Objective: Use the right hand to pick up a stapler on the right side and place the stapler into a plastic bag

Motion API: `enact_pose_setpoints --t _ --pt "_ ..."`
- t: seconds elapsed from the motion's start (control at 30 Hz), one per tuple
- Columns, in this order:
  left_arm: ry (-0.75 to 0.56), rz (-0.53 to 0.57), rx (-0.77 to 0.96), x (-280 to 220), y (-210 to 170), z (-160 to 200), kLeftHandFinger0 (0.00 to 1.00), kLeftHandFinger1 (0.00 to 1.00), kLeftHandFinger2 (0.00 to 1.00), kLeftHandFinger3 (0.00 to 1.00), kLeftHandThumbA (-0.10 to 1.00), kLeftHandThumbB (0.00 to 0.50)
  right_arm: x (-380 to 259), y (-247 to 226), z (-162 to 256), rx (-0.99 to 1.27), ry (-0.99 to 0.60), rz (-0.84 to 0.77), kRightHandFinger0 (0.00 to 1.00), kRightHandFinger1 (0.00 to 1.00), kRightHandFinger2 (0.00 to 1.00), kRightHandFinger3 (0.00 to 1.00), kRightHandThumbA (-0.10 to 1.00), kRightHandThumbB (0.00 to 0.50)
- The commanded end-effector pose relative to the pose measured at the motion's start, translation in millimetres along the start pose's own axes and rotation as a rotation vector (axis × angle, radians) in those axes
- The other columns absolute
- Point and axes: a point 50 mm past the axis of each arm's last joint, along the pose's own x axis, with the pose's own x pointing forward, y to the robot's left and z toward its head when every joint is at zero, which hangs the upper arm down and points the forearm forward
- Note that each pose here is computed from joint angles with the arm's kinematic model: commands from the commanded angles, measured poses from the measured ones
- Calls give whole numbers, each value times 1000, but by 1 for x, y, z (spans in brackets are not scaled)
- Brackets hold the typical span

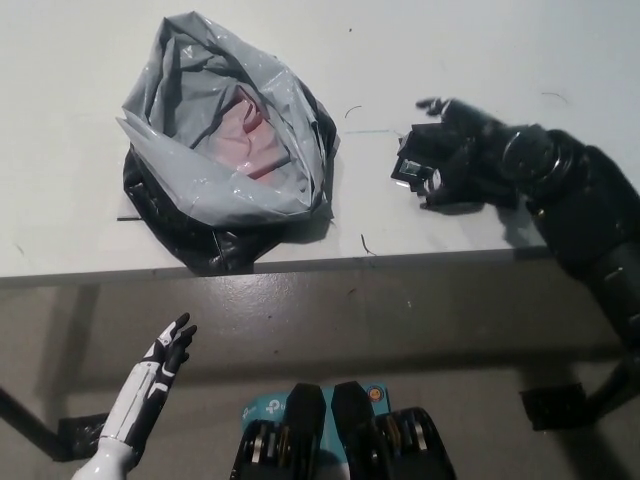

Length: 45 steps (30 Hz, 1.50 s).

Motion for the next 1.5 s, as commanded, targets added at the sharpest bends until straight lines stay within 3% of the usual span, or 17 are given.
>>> enact_pose_setpoints --t 0.0,0.37,0.4,0.47,0.5,0.53,0.57,0.6,0.67,0.77,1.13,1.2,1.27,1.3,1.33,1.37,1.47 --pt "-70 3 12 3 8 10 1000 1000 1000 1000 1000 390 2 -20 12 -82 -4 -24 1000 1000 1000 1000 1000 436" --pt "-68 6 17 3 10 8 1000 1000 1000 1000 1000 395 7 -12 -21 -122 103 10 1000 1000 1000 1000 982 391" --pt "-69 6 19 3 10 8 1000 1000 1000 1000 1000 394 7 -13 -23 -107 103 3 981 899 1000 1000 900 361" --pt "-70 8 20 4 10 9 1000 1000 1000 1000 1000 392 7 -15 -27 -78 116 -19 851 926 988 1000 773 332" --pt "-70 8 21 5 10 10 1000 1000 1000 1000 1000 393 7 -16 -27 -84 121 -40 1000 1000 1000 1000 634 273" --pt "-71 7 22 5 10 10 1000 1000 1000 1000 1000 393 7 -17 -28 -89 122 -79 937 1000 1000 936 473 237" --pt "-72 7 23 5 10 9 1000 1000 1000 1000 1000 393 7 -18 -28 -89 117 -110 438 546 605 529 301 220" --pt "-73 6 22 6 11 10 1000 1000 1000 1000 1000 390 7 -20 -27 -75 93 -157 102 227 301 280 189 216" --pt "-72 4 23 6 11 10 1000 1000 1000 1000 1000 384 6 -22 -26 -62 75 -175 11 200 336 325 192 221" --pt "-71 -6 22 7 11 11 1000 1000 1000 1000 1000 381 5 -26 -25 -36 44 -206 77 433 660 459 254 229" --pt "-73 -7 26 10 12 13 1000 1000 1000 1000 1000 370 5 -39 -7 23 -13 -285 36 489 761 551 235 208" --pt "-75 -7 31 10 13 13 1000 1000 1000 1000 1000 373 5 -48 5 67 -35 -307 97 590 884 663 230 201" --pt "-74 -6 35 10 13 14 1000 1000 1000 1000 1000 368 4 -56 19 102 -53 -331 108 598 901 707 197 194" --pt "-74 -5 35 10 13 14 1000 1000 1000 1000 1000 369 3 -60 25 109 -66 -340 169 645 918 714 181 183" --pt "-74 -5 37 9 12 13 1000 1000 1000 1000 1000 367 2 -65 35 114 -85 -356 450 834 952 687 179 182" --pt "-75 -4 38 9 12 13 1000 1000 1000 1000 1000 367 1 -72 50 141 -130 -368 379 680 820 631 128 168" --pt "-78 -4 40 9 12 13 1000 1000 1000 1000 1000 361 -4 -86 83 169 -202 -379 124 470 698 611 170 171"
